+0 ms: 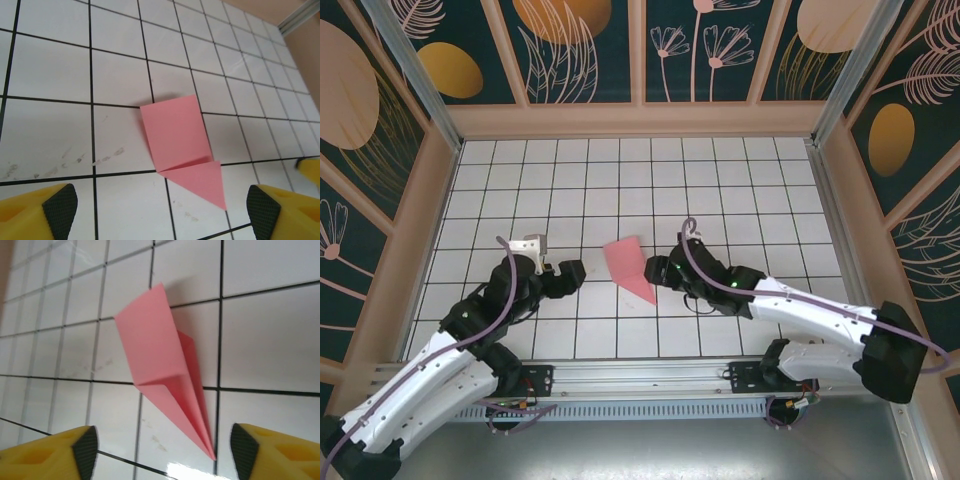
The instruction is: Fold a paper plane with a square sheet of paper (pick it up from the middle)
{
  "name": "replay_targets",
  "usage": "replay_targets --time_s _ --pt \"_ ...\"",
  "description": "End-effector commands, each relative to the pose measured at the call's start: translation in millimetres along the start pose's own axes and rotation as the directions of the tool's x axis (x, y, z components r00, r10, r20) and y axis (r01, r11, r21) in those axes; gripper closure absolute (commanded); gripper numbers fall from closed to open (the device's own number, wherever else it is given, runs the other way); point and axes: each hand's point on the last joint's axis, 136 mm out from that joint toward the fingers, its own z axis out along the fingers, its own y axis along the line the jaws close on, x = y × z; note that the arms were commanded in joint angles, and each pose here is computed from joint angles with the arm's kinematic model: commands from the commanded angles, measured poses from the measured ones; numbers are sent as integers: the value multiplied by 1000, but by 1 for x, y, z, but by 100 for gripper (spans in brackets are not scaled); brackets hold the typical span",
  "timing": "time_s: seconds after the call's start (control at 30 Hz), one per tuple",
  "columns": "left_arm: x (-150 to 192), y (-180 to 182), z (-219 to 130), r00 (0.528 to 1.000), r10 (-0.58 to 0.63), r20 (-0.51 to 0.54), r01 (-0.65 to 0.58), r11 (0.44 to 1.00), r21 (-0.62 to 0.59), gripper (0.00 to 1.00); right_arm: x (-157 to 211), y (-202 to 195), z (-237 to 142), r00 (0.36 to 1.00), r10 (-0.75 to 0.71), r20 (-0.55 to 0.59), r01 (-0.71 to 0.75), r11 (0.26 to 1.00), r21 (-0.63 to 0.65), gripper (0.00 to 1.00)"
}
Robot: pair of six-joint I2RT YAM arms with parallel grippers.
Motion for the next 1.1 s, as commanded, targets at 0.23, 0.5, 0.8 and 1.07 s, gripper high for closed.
replay_targets --time_s 0.23,0.5,0.8,1.07 --pt "-1 3 11 1000 15 18 -15 1000 -1 5 -1 1 -3 991 99 -95 -124 945 -303 46" --pt "25 8 34 998 -22 -66 23 1000 21 5 -1 24 20 984 29 -176 -98 913 -396 60" --pt "28 13 37 995 -85 -60 87 996 17 5 -10 12 66 947 232 -224 -277 939 -201 61" --pt "40 14 41 992 -73 -100 77 996 35 4 -47 36 67 953 272 -130 -288 950 -123 60"
